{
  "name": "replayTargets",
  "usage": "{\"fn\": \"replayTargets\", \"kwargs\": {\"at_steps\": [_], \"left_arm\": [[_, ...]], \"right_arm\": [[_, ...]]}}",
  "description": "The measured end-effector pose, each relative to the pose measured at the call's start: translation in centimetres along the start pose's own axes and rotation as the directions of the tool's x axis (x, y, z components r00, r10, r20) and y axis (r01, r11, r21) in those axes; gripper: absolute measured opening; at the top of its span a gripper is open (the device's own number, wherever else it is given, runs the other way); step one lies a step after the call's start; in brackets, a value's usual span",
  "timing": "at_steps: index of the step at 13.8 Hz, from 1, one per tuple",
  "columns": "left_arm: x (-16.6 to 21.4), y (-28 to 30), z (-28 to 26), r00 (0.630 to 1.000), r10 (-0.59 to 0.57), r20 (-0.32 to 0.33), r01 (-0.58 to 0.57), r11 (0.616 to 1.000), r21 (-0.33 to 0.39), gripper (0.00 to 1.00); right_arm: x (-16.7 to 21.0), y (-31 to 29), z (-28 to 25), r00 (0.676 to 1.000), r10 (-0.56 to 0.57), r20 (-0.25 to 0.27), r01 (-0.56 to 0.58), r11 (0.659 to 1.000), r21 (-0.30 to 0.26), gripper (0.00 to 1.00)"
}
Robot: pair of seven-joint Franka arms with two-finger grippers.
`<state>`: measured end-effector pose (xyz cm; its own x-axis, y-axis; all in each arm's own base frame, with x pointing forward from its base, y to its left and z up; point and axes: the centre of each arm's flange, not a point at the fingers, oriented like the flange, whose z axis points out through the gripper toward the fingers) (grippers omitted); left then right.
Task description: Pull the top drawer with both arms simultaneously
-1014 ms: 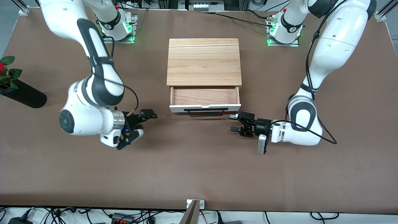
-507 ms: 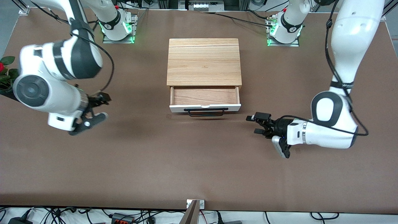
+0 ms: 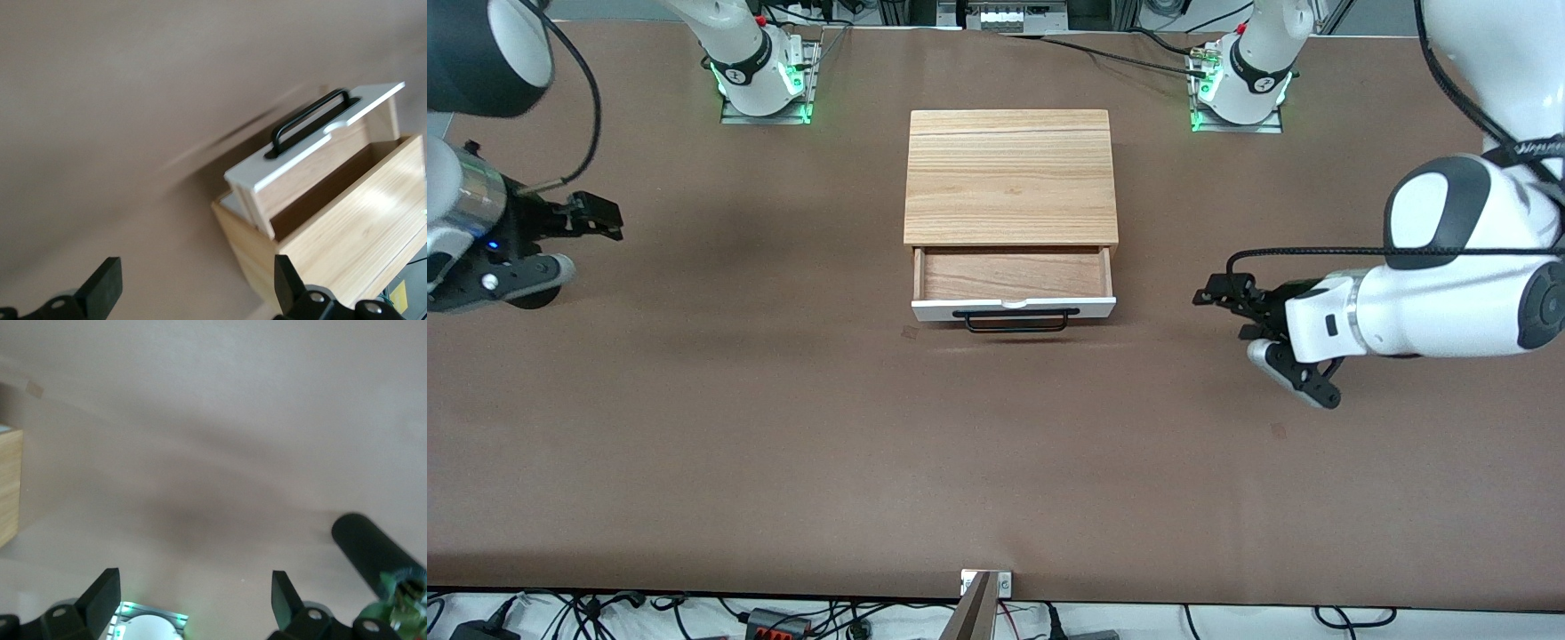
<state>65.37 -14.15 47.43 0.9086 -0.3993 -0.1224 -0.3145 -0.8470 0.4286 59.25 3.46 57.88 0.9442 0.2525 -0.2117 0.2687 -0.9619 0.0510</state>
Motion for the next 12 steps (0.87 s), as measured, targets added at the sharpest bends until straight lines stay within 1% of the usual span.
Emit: {"fn": "replayTargets", "kwargs": {"at_steps": [1, 3, 4, 5, 6, 7, 9, 12], "left_arm": [[-0.5, 0.4, -1.2, 0.999, -0.038, -0.003, 0.038, 0.998, 0.052, 1.0], [-1.6, 1.0, -3.7, 0.991, -0.132, -0.016, 0.133, 0.984, 0.117, 1.0], [-2.2, 1.0, -4.7, 0.983, -0.184, -0.025, 0.185, 0.971, 0.149, 1.0], [-2.8, 0.7, -5.7, 0.974, -0.223, -0.041, 0.226, 0.953, 0.2, 1.0], [-3.3, 0.4, -6.5, 0.968, -0.243, -0.057, 0.25, 0.935, 0.253, 1.0], [-3.7, 0.3, -7.3, 0.964, -0.255, -0.074, 0.265, 0.92, 0.287, 1.0], [-4.4, 0.8, -8.4, 0.961, -0.26, -0.093, 0.276, 0.909, 0.311, 1.0], [-5.3, 1.3, -9.4, 0.95, -0.288, -0.117, 0.311, 0.898, 0.313, 1.0]], "right_arm": [[-0.7, 0.2, 0.3, 0.998, 0.047, -0.029, -0.047, 0.999, 0.002, 1.0], [-2.2, 0.7, 1.4, 0.987, 0.125, -0.098, -0.125, 0.992, 0.012, 1.0], [-3.0, 1.2, 2.0, 0.981, 0.155, -0.114, -0.151, 0.988, 0.043, 1.0], [-3.9, 2.0, 2.5, 0.976, 0.184, -0.117, -0.174, 0.981, 0.086, 1.0], [-4.6, 2.9, 2.6, 0.97, 0.208, -0.125, -0.195, 0.974, 0.111, 1.0], [-5.1, 3.6, 2.2, 0.964, 0.226, -0.14, -0.21, 0.97, 0.123, 1.0], [-5.7, 3.6, 1.3, 0.952, 0.265, -0.153, -0.246, 0.96, 0.134, 1.0], [-5.8, 2.9, 0.8, 0.943, 0.295, -0.157, -0.275, 0.952, 0.135, 1.0]]}}
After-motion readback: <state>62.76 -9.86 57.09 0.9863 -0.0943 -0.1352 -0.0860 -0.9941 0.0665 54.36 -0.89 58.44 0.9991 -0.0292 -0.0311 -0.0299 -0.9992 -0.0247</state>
